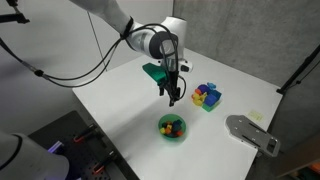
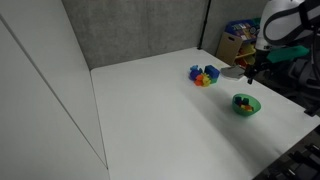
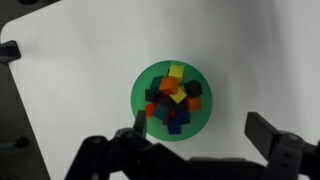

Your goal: Put the small green block in the green bowl.

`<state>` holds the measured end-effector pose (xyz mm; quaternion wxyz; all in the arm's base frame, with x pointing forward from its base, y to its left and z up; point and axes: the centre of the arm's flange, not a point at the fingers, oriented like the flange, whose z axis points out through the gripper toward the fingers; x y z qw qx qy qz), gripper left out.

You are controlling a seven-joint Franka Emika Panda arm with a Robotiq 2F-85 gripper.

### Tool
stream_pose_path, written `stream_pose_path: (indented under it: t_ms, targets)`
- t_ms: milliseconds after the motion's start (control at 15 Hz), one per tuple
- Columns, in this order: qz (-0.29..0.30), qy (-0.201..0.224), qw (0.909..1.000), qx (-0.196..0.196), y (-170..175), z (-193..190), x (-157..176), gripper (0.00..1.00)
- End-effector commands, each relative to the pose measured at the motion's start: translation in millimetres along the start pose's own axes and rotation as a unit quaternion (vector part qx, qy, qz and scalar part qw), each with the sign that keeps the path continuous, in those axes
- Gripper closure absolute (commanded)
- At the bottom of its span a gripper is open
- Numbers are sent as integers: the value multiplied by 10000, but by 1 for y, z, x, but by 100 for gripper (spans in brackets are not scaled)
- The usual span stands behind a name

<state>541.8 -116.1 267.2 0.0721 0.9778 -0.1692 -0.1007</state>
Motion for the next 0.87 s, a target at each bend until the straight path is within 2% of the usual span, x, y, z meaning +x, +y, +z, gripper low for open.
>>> stream_pose_path:
  t_ms: [0, 200, 400, 667, 733, 800]
  targets:
    - [-389, -346, 9981, 340, 2, -49, -17, 0]
    - [-782, -523, 9943, 503, -2, -80, -37, 0]
    - [-1109, -237, 9912, 686, -7, -107, -56, 0]
    - [-1393, -68, 9870, 804, -13, -130, -70, 0]
    - [-1220, -70, 9902, 676, -17, -121, -57, 0]
    - [-1259, -44, 9896, 697, -17, -125, -59, 0]
